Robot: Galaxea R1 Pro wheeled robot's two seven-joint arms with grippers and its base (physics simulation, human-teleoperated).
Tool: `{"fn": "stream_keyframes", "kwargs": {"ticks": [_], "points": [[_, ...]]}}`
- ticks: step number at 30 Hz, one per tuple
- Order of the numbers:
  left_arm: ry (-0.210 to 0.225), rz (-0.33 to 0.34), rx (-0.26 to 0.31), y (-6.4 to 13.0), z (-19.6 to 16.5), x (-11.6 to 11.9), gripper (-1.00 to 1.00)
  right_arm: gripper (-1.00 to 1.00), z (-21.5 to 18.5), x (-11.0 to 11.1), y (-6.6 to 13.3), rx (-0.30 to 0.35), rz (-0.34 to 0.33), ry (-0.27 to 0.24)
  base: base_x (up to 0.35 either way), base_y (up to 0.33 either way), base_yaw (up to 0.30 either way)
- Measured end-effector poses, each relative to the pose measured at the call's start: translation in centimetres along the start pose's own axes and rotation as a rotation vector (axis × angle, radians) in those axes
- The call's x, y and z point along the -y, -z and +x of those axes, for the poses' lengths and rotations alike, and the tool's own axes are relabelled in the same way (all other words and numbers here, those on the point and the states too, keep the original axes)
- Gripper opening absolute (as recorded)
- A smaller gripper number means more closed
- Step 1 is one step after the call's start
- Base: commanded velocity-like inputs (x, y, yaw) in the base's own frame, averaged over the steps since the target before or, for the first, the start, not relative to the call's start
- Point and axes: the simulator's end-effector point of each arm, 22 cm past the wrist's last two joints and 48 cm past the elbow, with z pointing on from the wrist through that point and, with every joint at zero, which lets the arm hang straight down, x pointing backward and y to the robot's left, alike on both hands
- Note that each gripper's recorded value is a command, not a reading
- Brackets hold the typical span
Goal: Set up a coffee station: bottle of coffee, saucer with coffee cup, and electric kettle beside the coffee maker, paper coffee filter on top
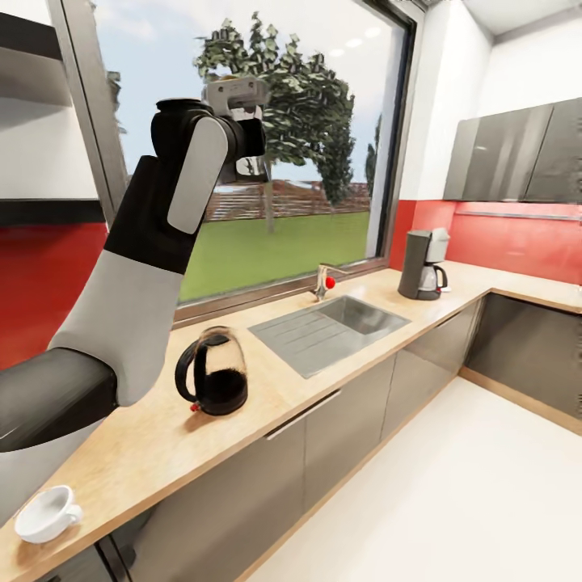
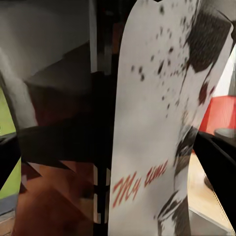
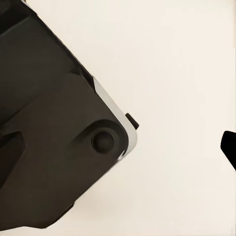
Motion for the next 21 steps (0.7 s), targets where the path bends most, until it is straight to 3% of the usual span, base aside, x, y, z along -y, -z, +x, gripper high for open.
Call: {"fn": "stream_keyframes", "kwargs": {"ticks": [6, 8, 9, 10, 11, 12, 13, 14, 17, 18, 19, 21], "points": [[-0.001, 0.003, 0.000, 0.0, 0.0, 0.1, -1.00, 1.00, -0.1, 1.3, 0.1, 0.007, 0.032, -0.031, 0.000, -0.295, -0.015], [-0.001, 0.004, 0.000, 0.0, 0.0, 0.1, -1.00, 1.00, -0.1, 3.3, 0.5, 0.020, 0.088, -0.105, 0.000, -0.300, -0.003], [-0.001, 0.004, 0.000, 0.0, 0.0, 0.1, -1.00, 1.00, -0.3, 5.4, 0.9, 0.037, 0.144, -0.177, 0.000, -0.300, -0.002], [-0.001, 0.004, 0.000, 0.0, 0.0, 0.1, -1.00, 1.00, -0.5, 6.6, 1.1, 0.050, 0.174, -0.211, 0.000, -0.301, -0.001], [-0.001, 0.006, 0.000, 0.0, 0.0, 0.2, -1.00, 1.00, -1.7, 10.5, 1.8, 0.098, 0.264, -0.294, 0.000, -0.301, 0.000], [-0.003, 0.006, 0.001, 0.0, 0.0, 0.2, -1.00, 1.00, -4.0, 16.5, 3.2, 0.178, 0.394, -0.404, 0.000, -0.301, 0.000], [-0.004, 0.006, 0.001, 0.1, 0.0, 0.2, -1.00, 1.00, -5.8, 19.0, 4.0, 0.223, 0.438, -0.411, 0.000, -0.301, 0.000], [-0.003, 0.007, 0.001, 0.0, 0.0, 0.2, -1.00, 1.00, -6.7, 20.9, 4.6, 0.234, 0.470, -0.443, 0.000, -0.301, 0.000], [-0.003, 0.006, 0.000, 0.0, 0.0, 0.2, -1.00, 1.00, -8.2, 23.8, 5.6, 0.238, 0.508, -0.499, 0.000, -0.301, 0.000], [-0.003, 0.006, -0.002, 0.0, 0.1, 0.2, -1.00, 1.00, -8.8, 25.6, 6.5, 0.208, 0.518, -0.607, 0.000, -0.299, 0.000], [-0.003, 0.006, -0.002, 0.0, 0.1, 0.2, -1.00, 1.00, -12.4, 28.4, 8.6, 0.282, 0.550, -0.622, 0.000, -0.286, -0.011], [0.002, 0.011, -0.002, 0.1, 0.1, 0.3, -1.00, 1.00, -13.3, 28.8, 9.5, 0.300, 0.542, -0.678, 0.000, -0.122, -0.150]]}}
